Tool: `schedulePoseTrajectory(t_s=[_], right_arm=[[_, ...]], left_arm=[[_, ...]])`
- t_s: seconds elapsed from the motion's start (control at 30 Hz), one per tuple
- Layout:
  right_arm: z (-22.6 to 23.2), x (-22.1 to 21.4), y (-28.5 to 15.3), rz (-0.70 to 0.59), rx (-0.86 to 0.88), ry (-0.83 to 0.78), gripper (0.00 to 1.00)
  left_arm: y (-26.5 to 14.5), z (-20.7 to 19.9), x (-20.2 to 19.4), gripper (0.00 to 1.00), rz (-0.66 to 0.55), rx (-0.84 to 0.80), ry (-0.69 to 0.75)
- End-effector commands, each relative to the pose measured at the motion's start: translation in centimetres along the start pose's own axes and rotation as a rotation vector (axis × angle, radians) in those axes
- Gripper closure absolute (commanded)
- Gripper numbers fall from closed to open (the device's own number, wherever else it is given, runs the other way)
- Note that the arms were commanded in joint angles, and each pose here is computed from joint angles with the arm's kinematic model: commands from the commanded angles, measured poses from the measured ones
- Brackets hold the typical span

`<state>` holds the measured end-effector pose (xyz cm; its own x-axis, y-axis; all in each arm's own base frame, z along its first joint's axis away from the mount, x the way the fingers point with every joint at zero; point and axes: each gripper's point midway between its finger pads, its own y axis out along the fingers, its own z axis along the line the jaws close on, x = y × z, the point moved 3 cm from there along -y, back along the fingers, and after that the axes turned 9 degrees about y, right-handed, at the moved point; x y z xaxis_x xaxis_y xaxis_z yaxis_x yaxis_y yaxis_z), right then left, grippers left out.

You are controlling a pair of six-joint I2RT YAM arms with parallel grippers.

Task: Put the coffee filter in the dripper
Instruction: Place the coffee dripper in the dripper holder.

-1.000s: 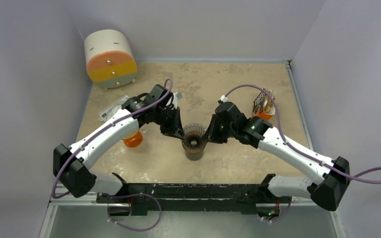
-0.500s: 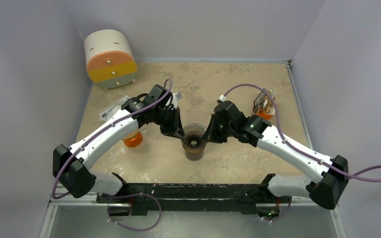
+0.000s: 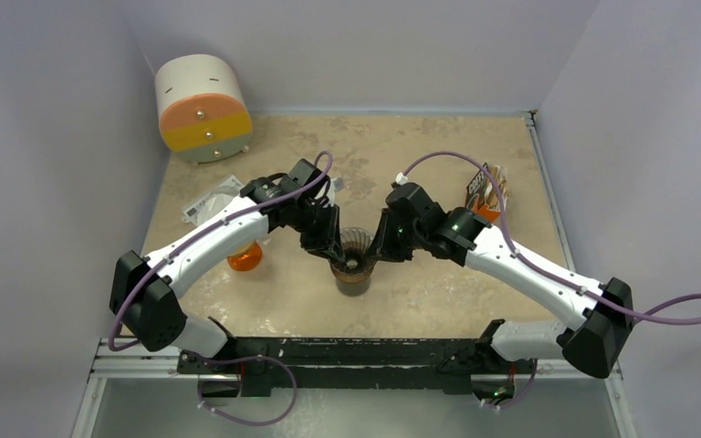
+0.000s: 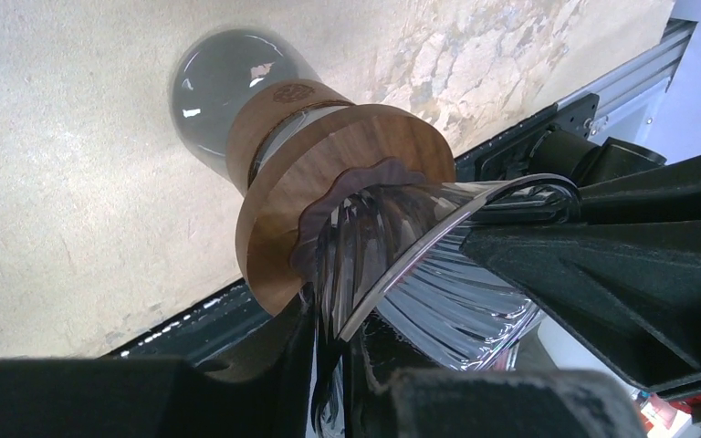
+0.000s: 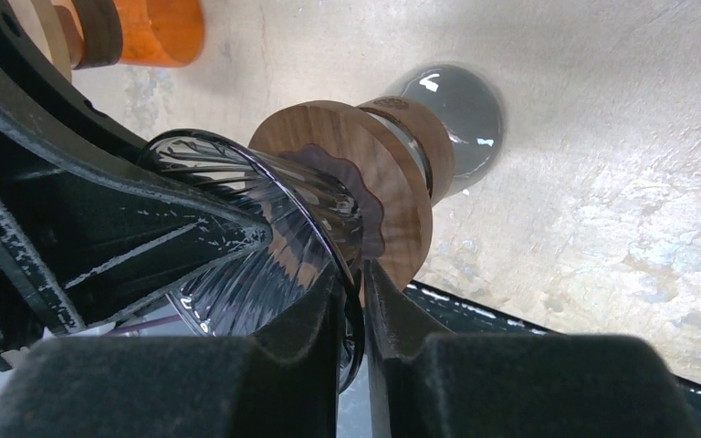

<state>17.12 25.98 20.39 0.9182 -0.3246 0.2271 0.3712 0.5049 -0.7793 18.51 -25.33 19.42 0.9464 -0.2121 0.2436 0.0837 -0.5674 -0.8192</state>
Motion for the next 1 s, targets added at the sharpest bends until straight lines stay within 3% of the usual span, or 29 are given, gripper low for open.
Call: schedulePoseTrajectory(t_s=[0.0, 0.57, 0.7, 0.73, 0.97], right_arm=[[-1.5, -0.7, 0.1, 0.031, -0.085, -0.028, 0.82], [0.5, 0.4, -2.1, -0.017, -0.008, -0.027, 0.66], [1.1, 0.9, -2.5, -0.042, 0.003, -0.036, 0.59], [1.3, 1.4, -2.9, -0.058, 0.001, -0.043, 0.53], [0.7, 3.0, -4.4, -0.123, -0.024, -0.069, 0.43]], left_arm=[[-0.8, -0.3, 0.2, 0.85, -0.004, 0.013, 0.033], [-2.4, -1.0, 0.9, 0.75, -0.032, 0.020, 0.061], [-2.9, -1.1, 1.2, 0.66, -0.037, 0.039, 0.079], [-3.2, -1.1, 1.2, 0.59, -0.039, 0.044, 0.090], [-4.4, -0.9, 1.5, 0.44, -0.055, 0.092, 0.129]])
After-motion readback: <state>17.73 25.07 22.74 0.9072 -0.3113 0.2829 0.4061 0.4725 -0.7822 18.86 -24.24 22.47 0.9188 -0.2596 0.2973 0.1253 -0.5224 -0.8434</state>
